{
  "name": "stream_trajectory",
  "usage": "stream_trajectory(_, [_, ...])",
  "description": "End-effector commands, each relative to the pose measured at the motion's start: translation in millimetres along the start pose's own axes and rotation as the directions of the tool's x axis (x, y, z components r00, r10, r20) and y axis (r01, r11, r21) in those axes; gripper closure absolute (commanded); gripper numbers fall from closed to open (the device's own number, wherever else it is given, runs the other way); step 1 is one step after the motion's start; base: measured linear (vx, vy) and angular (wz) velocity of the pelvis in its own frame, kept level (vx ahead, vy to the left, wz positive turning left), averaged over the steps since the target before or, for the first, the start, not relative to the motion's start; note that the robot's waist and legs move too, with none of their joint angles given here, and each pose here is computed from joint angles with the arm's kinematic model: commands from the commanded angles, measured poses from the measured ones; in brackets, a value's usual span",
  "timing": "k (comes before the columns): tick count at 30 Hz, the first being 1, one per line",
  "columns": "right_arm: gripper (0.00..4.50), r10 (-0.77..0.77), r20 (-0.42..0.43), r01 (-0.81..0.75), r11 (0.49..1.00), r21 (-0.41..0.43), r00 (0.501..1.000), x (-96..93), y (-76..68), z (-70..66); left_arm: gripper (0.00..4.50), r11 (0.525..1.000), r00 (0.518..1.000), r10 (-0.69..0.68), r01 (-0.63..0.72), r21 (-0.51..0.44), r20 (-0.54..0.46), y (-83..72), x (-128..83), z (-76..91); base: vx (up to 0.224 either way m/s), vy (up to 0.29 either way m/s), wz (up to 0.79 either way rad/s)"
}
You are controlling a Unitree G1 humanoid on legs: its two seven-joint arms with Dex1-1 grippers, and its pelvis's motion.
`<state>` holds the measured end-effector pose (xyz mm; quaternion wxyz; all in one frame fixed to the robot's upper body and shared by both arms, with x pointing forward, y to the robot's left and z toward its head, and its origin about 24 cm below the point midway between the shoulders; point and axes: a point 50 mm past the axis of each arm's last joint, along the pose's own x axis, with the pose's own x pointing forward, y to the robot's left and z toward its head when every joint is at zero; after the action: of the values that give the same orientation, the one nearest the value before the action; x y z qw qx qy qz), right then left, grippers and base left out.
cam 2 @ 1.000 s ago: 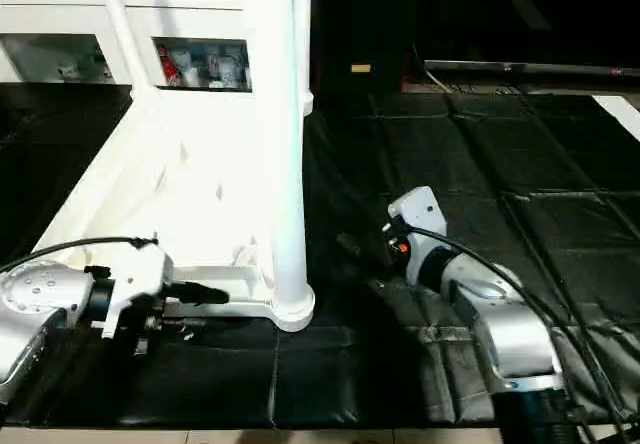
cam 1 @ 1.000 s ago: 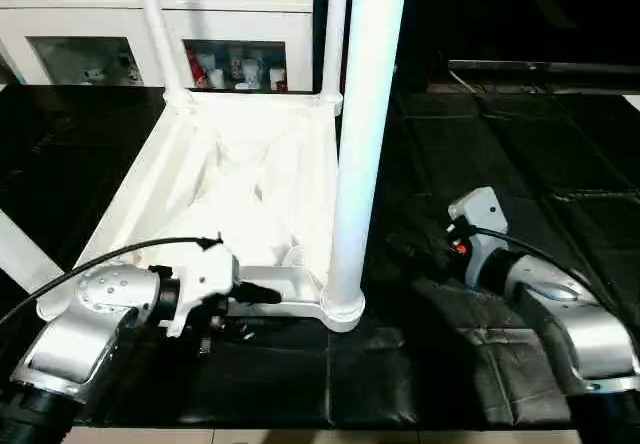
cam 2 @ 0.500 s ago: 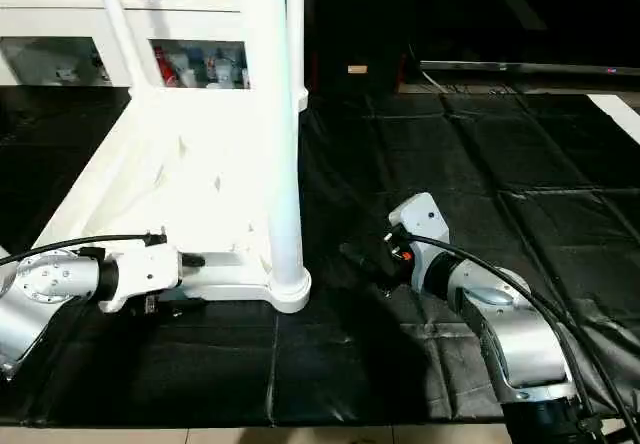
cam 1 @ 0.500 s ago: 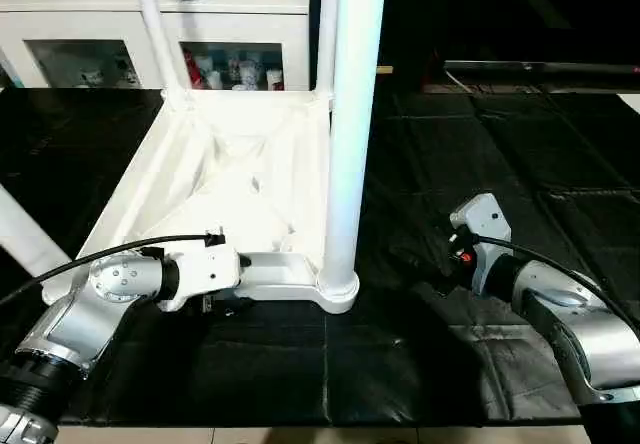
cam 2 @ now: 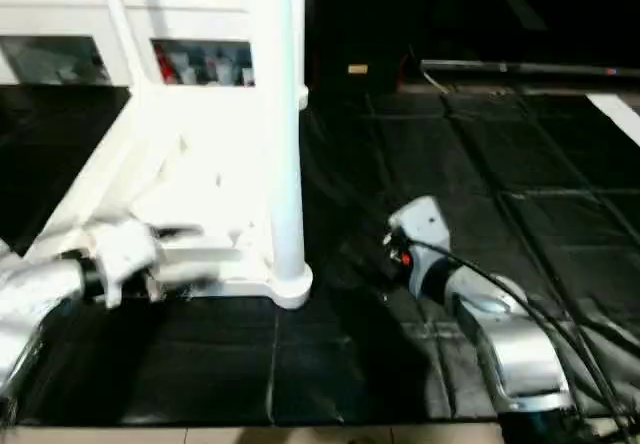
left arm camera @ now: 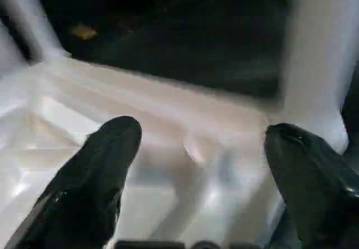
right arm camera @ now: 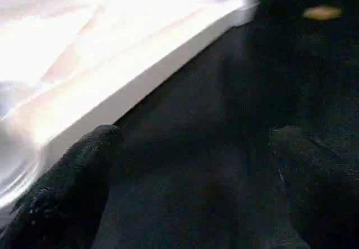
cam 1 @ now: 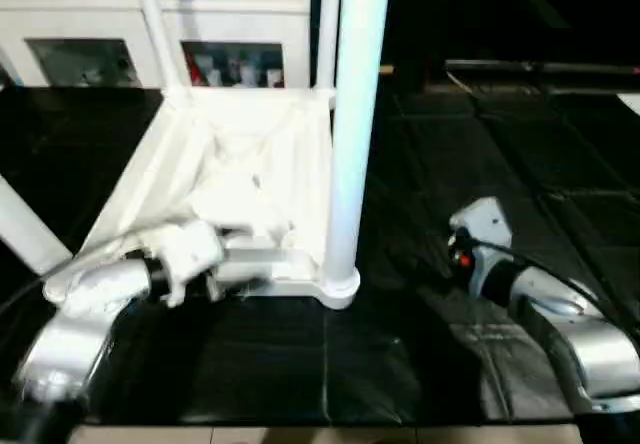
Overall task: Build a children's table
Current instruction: Rotate leg to tighten, then move to table
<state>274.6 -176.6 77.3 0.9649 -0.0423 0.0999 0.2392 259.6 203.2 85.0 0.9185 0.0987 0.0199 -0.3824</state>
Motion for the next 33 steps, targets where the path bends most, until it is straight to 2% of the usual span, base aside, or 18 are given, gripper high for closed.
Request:
stream_trajectory(1, [0.0,-0.068,0.042,0.069,0.997,-0.018,0.997,-3.7,-6.1,8.8,0.04,0.996,0.996,0.084,-0.083,-0.04,0.021,7.2,-7,5.1,0.0,0.0,0.0])
stream_trajectory(2, [0.0,-0.124,0.024,0.124,0.992,0.0,0.992,-4.0,-6.1,6.2,0.04,0.98,0.983,0.177,-0.172,-0.102,0.04,5.5,-9,4.1,0.0,0.0,0.0])
stream_trajectory(3, [0.0,-0.173,0.007,0.173,0.985,0.016,0.985,-5.3,-2.2,2.5,0.04,0.95,0.961,0.275,-0.273,-0.15,-0.006,-1.3,-12,-4.1,0.0,0.0,0.0])
stream_trajectory(4, [0.0,-0.173,0.007,0.173,0.985,0.016,0.985,-5.3,-2.2,2.5,0.04,0.95,0.961,0.275,-0.273,-0.15,-0.006,-1.3,-12,-4.1,0.0,0.0,0.0])
stream_trajectory(6, [0.0,-0.231,0.004,0.231,0.972,0.039,0.973,-9.0,6.5,-2.5,0.04,0.9,0.918,0.389,-0.397,-0.183,-0.079,-16.5,-15,-17.3,0.0,0.0,0.0])
stream_trajectory(7, [0.0,-0.231,0.004,0.231,0.972,0.039,0.973,-9.0,6.5,-2.5,0.04,0.9,0.918,0.389,-0.397,-0.183,-0.079,-16.5,-15,-17.3,0.0,0.0,0.0])
stream_trajectory(9, [0.0,-0.256,0.004,0.255,0.962,0.1,0.967,-12.1,18.4,-8.0,0.04,0.824,0.853,0.516,-0.52,-0.226,-0.083,-23.3,-15,-17.4,0.0,0.0,0.0])
stream_trajectory(11, [0.0,-0.25,0.002,0.247,0.961,0.12,0.968,-11.2,25.1,-10.7,0.04,0.795,0.826,0.561,-0.557,-0.24,-0.059,-22.8,-13,-12.1,0.0,0.0,0.0])
stream_trajectory(16, [0.0,-0.284,-0.007,0.282,0.947,0.157,0.959,-8.4,26.3,-13.2,0.04,0.784,0.812,0.581,-0.574,-0.238,-0.045,-21.9,-9,-5.0,0.0,0.0,0.0])
stream_trajectory(19, [0.0,-0.308,-0.008,0.305,0.939,0.16,0.951,-7.4,23.5,-10.2,0.04,0.769,0.799,0.599,-0.594,-0.234,-0.061,-23.8,-7,-2.0,0.0,0.0,0.0])
stream_trajectory(33, [0.0,-0.272,-0.02,0.273,0.957,0.102,0.962,-3.2,20.4,-7.1,0.04,0.765,0.794,0.602,-0.603,-0.227,-0.08,-27.9,-3,-1.6,-0.027,0.004,-0.01])
